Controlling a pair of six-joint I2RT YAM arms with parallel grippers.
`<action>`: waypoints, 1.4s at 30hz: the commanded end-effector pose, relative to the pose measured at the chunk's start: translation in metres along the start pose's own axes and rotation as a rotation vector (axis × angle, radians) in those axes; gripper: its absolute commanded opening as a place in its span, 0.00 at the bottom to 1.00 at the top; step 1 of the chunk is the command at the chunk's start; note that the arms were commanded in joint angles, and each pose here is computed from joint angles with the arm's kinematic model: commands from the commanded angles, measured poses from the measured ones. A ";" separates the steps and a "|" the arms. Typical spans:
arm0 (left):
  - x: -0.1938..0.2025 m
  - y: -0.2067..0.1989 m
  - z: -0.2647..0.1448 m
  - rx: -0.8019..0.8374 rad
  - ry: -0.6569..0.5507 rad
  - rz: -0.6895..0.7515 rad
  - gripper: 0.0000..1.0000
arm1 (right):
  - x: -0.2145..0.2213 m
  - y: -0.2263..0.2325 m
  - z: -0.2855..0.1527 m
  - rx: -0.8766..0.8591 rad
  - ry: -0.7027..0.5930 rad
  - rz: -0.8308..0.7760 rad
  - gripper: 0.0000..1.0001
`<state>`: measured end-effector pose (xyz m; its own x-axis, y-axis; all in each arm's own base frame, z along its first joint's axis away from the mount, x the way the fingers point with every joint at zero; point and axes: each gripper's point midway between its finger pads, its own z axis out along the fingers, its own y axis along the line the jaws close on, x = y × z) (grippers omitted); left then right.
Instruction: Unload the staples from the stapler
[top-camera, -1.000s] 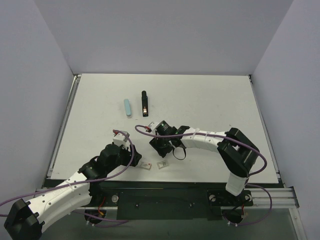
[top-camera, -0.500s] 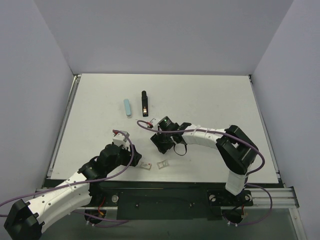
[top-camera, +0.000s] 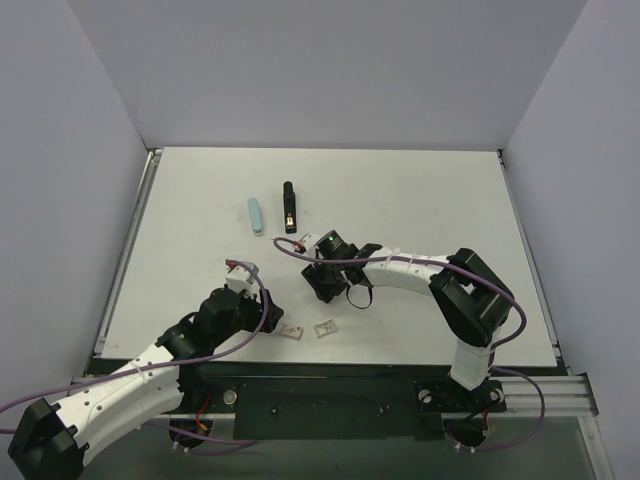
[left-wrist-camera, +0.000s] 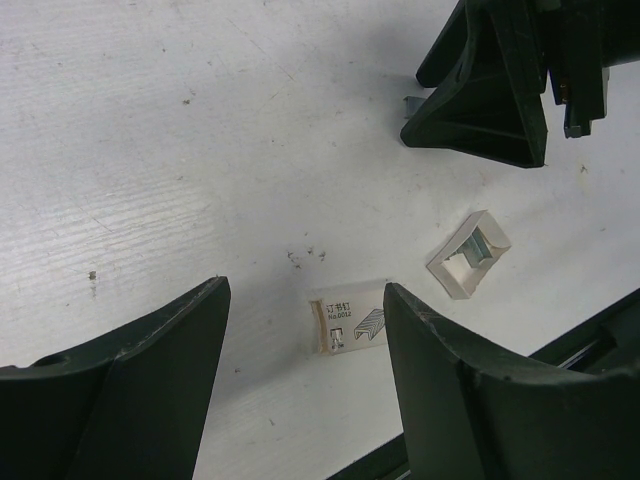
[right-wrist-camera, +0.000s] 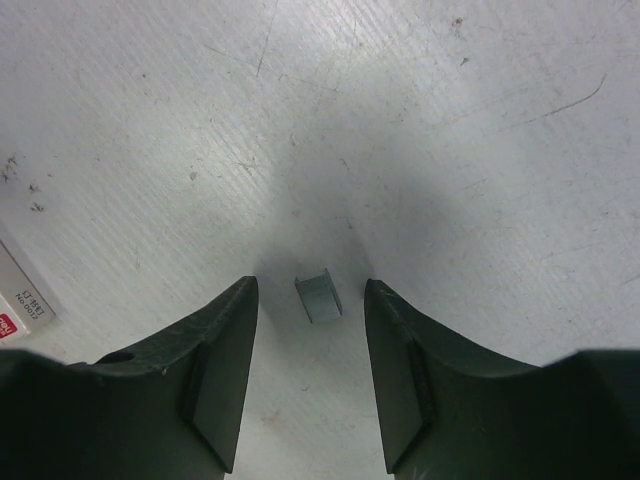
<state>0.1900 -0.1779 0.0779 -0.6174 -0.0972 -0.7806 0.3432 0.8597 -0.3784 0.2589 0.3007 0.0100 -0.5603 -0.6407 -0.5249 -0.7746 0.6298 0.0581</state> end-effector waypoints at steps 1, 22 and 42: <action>-0.007 -0.006 0.000 0.023 -0.022 -0.004 0.73 | 0.002 0.000 0.002 0.004 0.019 -0.003 0.41; -0.006 -0.006 0.000 0.021 -0.018 -0.004 0.73 | 0.017 0.003 0.000 0.094 0.090 -0.042 0.23; -0.006 -0.007 0.000 0.023 -0.019 -0.004 0.73 | -0.002 0.008 -0.040 0.227 0.000 -0.009 0.08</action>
<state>0.1899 -0.1779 0.0770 -0.6196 -0.0951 -0.7791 0.3421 0.8606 -0.3771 0.2453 0.2972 0.0126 -0.5498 -0.6782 -0.4876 -0.7372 0.6684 -0.0984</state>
